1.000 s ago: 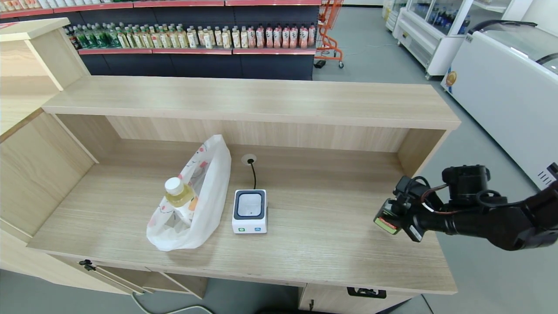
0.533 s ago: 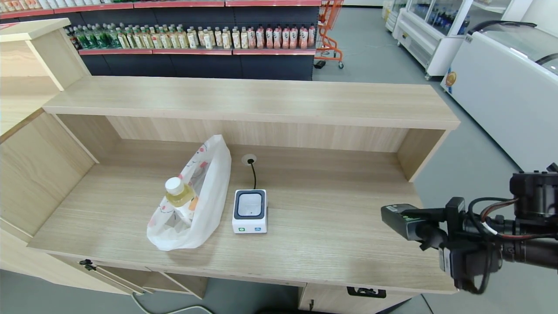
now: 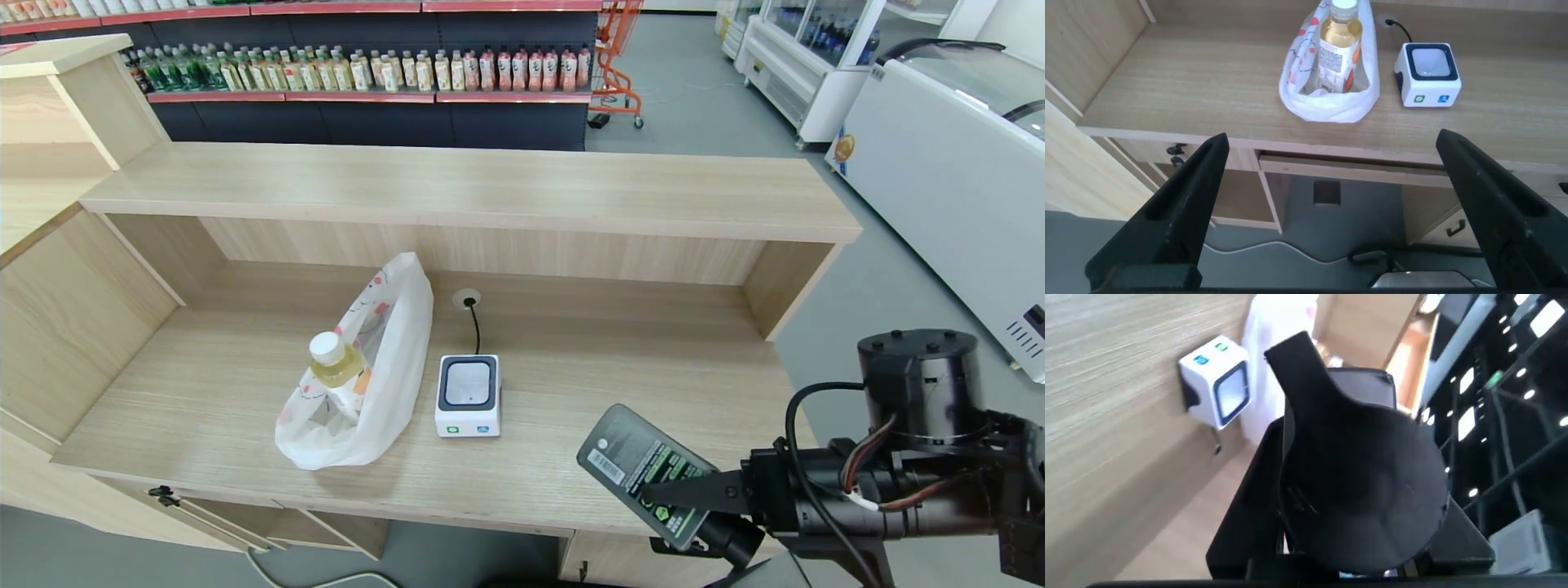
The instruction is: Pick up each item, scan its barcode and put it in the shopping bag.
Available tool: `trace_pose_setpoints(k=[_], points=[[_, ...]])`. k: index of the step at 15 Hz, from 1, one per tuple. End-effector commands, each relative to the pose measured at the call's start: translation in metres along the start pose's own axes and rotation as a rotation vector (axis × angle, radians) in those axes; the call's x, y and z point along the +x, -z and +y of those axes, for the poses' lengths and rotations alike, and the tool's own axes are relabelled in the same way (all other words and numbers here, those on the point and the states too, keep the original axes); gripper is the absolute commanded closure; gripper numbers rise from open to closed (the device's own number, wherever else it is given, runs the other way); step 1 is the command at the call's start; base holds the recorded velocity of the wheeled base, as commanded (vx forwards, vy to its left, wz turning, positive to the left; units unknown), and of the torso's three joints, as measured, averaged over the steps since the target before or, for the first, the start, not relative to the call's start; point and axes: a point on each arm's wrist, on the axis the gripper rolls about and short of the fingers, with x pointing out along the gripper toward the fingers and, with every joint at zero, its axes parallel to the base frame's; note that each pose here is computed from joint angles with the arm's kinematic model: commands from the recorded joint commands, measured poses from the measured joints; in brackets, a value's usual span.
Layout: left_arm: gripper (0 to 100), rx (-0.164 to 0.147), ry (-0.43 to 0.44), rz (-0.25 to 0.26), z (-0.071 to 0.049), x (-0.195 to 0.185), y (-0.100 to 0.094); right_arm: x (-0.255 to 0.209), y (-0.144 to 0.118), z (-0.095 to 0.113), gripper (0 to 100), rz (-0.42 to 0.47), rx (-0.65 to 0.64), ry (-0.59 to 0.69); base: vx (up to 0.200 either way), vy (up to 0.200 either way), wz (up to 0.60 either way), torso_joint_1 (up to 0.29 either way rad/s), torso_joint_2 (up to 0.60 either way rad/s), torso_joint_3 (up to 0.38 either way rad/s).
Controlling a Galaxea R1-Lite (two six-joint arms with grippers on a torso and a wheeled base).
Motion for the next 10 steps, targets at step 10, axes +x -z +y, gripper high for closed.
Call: trace_pose_setpoints(k=[10], points=[[0, 0.0, 0.0, 0.0, 0.0, 0.0, 0.0, 0.0055, 0.0024, -0.0079, 100, -0.043, -0.201, 0.148, 0.0, 0.0, 0.0, 0.0, 0.0, 0.0]])
